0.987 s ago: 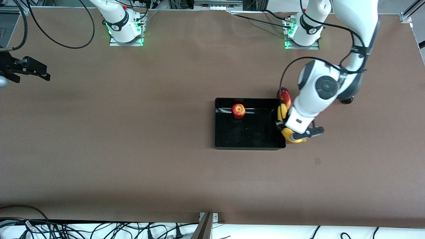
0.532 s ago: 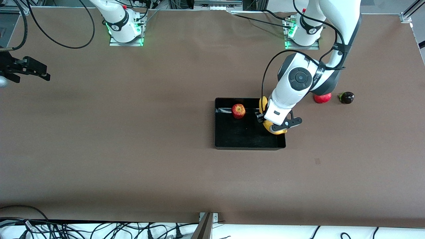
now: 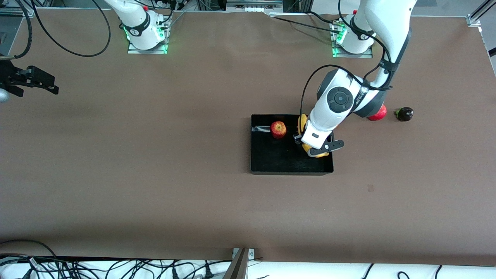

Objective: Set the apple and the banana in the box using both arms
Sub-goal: 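Carry the banana with the left gripper over the black box, then lower the banana into the box and open the left gripper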

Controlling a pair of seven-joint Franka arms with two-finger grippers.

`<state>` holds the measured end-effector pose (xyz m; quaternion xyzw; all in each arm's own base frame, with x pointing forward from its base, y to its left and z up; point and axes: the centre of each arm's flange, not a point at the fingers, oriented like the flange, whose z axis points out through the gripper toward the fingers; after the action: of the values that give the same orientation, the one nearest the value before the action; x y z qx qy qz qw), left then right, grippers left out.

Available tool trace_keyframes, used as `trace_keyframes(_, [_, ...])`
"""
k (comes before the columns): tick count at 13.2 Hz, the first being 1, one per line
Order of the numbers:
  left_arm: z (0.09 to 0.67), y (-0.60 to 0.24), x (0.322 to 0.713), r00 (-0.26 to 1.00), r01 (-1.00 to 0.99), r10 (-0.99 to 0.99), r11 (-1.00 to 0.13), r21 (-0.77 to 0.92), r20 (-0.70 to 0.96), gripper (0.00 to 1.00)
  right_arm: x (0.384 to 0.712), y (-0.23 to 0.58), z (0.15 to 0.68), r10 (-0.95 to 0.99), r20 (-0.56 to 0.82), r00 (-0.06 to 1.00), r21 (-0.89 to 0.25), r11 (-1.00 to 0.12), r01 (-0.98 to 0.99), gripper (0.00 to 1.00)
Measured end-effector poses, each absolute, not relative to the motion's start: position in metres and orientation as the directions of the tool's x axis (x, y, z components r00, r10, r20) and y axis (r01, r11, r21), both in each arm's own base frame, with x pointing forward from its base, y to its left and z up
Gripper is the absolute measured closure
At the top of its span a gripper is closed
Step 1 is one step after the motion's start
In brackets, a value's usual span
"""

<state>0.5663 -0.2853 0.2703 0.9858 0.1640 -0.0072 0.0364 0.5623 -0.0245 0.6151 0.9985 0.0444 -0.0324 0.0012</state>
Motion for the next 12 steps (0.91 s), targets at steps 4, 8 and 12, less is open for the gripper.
trace_keyframes(4, [0.258, -0.291, 0.565, 0.962, 0.273, 0.274, -0.961, 0.046, 0.007, 0.66, 0.562, -0.024, 0.615, 0.089, -0.065, 0.994, -0.001, -0.996, 0.089, 0.0])
trace_keyframes(8, [0.245, -0.295, 0.565, 0.974, 0.221, 0.223, -0.974, 0.038, 0.028, 0.66, 0.562, -0.024, 0.615, 0.089, -0.065, 0.994, -0.001, -0.996, 0.089, 0.0])
trace_keyframes(12, [0.23, -0.296, 0.565, 0.981, 0.19, 0.191, -0.981, 0.039, 0.025, 0.66, 0.562, -0.024, 0.615, 0.089, -0.065, 0.994, -0.001, -0.996, 0.089, 0.0])
